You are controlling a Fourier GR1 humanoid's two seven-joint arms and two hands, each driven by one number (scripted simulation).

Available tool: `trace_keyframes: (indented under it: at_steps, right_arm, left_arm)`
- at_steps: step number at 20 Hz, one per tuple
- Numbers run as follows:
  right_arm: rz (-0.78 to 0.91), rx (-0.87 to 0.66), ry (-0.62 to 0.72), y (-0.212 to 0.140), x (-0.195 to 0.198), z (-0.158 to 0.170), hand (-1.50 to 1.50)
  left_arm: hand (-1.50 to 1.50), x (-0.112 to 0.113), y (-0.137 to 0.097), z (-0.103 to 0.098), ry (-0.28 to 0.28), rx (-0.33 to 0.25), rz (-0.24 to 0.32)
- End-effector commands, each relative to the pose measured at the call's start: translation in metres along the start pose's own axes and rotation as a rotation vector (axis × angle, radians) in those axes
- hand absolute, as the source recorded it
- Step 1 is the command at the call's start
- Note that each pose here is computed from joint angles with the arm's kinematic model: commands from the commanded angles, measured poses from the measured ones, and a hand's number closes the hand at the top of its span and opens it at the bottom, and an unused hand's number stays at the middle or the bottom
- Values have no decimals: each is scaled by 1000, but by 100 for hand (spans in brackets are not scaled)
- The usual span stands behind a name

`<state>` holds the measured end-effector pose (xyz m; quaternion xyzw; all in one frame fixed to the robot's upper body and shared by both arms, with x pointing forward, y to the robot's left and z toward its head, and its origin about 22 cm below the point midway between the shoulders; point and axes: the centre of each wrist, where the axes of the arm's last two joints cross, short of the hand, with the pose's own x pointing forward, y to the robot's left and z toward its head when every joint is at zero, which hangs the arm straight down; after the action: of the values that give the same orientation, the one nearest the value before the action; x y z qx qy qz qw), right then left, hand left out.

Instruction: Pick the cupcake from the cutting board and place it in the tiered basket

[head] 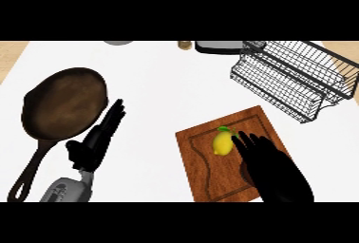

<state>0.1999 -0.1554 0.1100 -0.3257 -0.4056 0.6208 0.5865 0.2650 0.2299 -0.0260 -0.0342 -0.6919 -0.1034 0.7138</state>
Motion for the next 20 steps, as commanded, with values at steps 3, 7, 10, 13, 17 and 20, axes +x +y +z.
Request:
trace_keyframes:
  at_steps: [3, 7, 10, 13, 17, 20]
  right_arm:
    - [9, 11, 110, 11, -13, 4, -150]
    - [-7, 30, 146, 25, -18, -21, -150]
    - [-25, 30, 154, 25, -15, -23, -150]
    - [-16, 42, 127, 35, -29, -45, -150]
    - [-20, 53, 141, 38, -28, -36, -150]
    - [-22, 51, 116, 64, -43, -62, -150]
  left_arm:
    - [0, 0, -1, -5, 17, 10, 6]
    - [0, 0, 15, 10, -2, -3, -7]
    - [0, 6, 2, -2, -8, 5, -13]
    - [0, -2, 7, 8, 1, 10, 4]
    - [0, 14, 9, 0, 8, 15, -4]
    - [0, -1, 10, -2, -1, 10, 6]
